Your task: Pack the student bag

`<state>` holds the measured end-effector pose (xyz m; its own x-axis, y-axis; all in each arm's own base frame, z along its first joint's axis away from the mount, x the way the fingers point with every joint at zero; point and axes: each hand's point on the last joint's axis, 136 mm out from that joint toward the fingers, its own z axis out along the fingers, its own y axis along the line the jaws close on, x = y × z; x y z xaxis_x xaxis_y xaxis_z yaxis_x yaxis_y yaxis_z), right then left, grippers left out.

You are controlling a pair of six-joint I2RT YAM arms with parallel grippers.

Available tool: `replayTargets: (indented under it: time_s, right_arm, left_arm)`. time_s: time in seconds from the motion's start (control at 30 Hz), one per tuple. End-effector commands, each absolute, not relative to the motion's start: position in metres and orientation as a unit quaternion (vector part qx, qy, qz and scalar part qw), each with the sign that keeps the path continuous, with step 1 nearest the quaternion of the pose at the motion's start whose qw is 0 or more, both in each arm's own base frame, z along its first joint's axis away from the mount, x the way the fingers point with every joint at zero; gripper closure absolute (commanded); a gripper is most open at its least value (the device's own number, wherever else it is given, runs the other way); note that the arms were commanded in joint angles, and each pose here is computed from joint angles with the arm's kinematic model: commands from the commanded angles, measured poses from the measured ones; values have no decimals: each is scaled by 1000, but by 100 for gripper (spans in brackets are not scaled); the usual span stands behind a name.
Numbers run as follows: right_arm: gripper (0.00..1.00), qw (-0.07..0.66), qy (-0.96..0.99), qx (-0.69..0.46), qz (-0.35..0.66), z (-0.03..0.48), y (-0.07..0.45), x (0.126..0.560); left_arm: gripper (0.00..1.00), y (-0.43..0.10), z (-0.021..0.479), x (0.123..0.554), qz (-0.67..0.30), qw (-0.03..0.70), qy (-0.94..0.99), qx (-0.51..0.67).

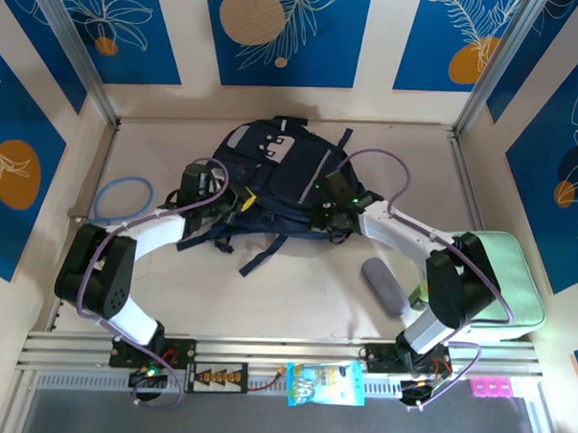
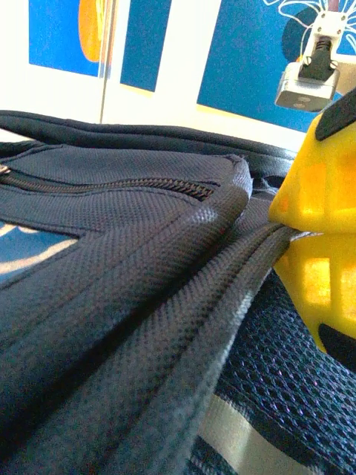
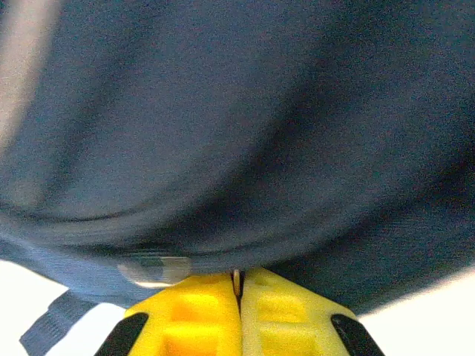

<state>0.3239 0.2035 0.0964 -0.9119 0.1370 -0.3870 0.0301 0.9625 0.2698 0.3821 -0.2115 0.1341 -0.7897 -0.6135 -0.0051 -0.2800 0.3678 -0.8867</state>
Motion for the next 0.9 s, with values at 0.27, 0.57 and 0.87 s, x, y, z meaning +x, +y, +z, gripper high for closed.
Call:
replayTargets:
  time_s: [0.27, 0.57, 0.87]
  right_arm:
    - [100, 259, 945, -22, 197, 157, 234, 338]
    - [100, 262, 919, -122, 268, 189, 318, 342]
    - [100, 229, 908, -162, 311, 183, 375, 336]
  left_arm:
    - [59, -169, 134, 394, -417, 227, 847, -241]
    - [35, -135, 153, 360, -404, 253, 839, -262]
    - [37, -154, 166, 338, -493, 233, 778, -312]
